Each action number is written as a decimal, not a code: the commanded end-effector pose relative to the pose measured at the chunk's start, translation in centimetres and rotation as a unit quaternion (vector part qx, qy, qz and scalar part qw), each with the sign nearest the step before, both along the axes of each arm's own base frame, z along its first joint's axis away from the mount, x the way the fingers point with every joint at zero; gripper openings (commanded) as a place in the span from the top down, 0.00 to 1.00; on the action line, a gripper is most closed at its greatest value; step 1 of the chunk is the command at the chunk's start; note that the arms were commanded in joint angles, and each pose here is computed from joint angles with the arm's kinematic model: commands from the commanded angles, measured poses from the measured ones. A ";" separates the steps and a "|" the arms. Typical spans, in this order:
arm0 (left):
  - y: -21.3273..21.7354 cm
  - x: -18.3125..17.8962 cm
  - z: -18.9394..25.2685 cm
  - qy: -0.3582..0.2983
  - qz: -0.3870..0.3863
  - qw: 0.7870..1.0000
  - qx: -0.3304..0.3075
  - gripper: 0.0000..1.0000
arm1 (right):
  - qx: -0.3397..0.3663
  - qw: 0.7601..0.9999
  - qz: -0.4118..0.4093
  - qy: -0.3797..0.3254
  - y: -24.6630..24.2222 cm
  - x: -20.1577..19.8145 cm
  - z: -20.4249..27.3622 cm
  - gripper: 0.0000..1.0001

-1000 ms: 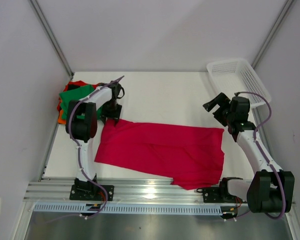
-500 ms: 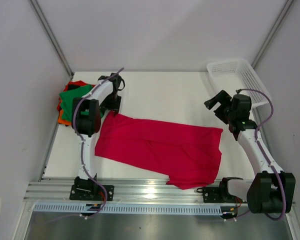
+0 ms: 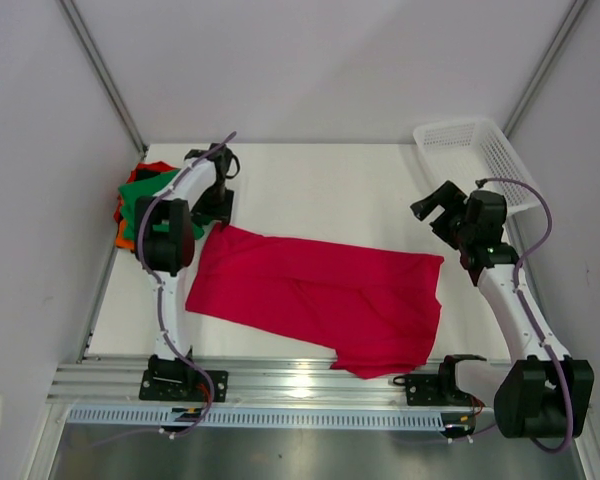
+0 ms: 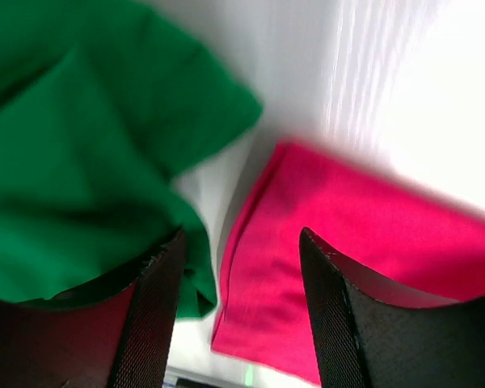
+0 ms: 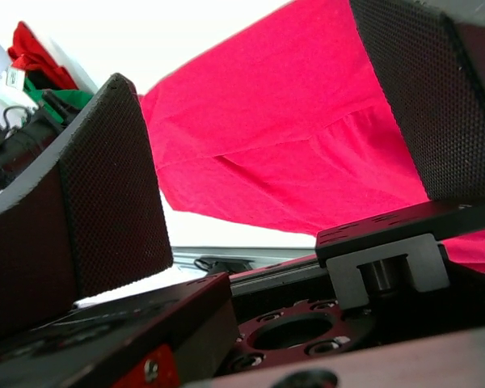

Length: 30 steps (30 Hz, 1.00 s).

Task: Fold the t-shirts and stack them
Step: Fold the flattened tshirt in 1/3 of the way

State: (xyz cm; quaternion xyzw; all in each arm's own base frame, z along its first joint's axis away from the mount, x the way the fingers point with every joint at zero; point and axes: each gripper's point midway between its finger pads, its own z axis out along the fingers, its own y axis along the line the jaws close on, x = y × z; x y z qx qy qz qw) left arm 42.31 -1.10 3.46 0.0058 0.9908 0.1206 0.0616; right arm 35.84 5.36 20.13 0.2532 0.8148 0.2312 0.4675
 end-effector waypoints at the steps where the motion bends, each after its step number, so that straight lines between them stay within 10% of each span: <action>1: -0.3 -0.1 7.2 -0.086 0.006 0.996 -0.029 0.38 | -0.001 1.000 -0.004 -0.016 -0.2 -0.7 0.6 0.01; 14: -3.5 -4.4 2.8 -0.018 0.007 0.992 -0.123 0.39 | 0.003 1.000 0.002 -0.006 0.0 -3.3 -0.4 0.00; 30: -3.4 -3.8 -1.9 0.041 0.006 0.995 -0.091 0.40 | -0.005 1.000 0.003 -0.007 -0.2 -3.6 -0.3 0.01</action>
